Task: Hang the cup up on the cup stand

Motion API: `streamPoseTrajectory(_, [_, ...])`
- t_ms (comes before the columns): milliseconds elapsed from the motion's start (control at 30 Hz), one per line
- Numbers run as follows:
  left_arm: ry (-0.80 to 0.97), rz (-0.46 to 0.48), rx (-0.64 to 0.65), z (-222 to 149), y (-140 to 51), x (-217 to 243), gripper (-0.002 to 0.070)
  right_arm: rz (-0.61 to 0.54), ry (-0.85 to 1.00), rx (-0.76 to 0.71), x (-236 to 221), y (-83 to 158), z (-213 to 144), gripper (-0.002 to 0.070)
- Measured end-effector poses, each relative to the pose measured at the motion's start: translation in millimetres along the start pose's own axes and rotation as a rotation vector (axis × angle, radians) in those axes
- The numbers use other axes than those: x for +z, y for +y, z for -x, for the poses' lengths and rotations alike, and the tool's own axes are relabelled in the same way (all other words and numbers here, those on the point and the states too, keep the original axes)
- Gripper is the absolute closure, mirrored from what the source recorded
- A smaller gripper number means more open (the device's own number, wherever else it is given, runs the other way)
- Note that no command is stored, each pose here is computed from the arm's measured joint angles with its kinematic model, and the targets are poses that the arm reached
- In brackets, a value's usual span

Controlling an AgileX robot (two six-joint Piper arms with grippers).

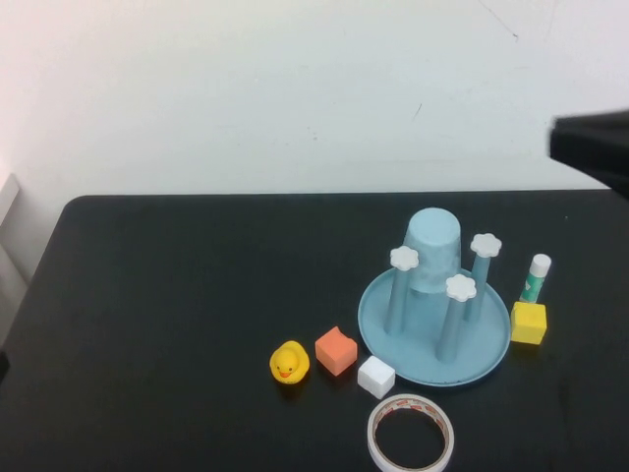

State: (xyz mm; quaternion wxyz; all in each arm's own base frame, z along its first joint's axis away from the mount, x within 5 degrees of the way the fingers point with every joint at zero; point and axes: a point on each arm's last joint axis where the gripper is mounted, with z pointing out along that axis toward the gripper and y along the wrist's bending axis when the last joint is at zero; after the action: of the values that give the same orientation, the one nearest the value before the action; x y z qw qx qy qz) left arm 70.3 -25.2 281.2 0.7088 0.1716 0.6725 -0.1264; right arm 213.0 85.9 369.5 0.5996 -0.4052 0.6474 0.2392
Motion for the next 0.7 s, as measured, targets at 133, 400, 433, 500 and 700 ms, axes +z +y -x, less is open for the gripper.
streamPoseTrajectory(133, [0.011,0.003,0.008,-7,0.3,-2,0.0676,-0.043,-0.034,-0.050,-29,32,0,0.0675])
streamPoseTrajectory(400, [0.017,-0.002,0.010,-10,-0.3,-1,0.0676,-0.121,-0.142,-0.175,-78,87,1,0.0675])
streamPoseTrajectory(433, [0.017,-0.004,0.010,-10,-0.5,-1,0.0676,-0.127,-0.160,-0.194,-84,94,2,0.0675])
streamPoseTrajectory(500, [0.017,-0.003,0.014,-10,-0.5,-1,0.0675,-0.135,-0.179,-0.229,-93,105,0,0.0675])
streamPoseTrajectory(700, [0.017,-0.003,0.014,-10,-0.5,-1,0.0675,-0.144,-0.155,-0.308,-103,122,-15,0.0676])
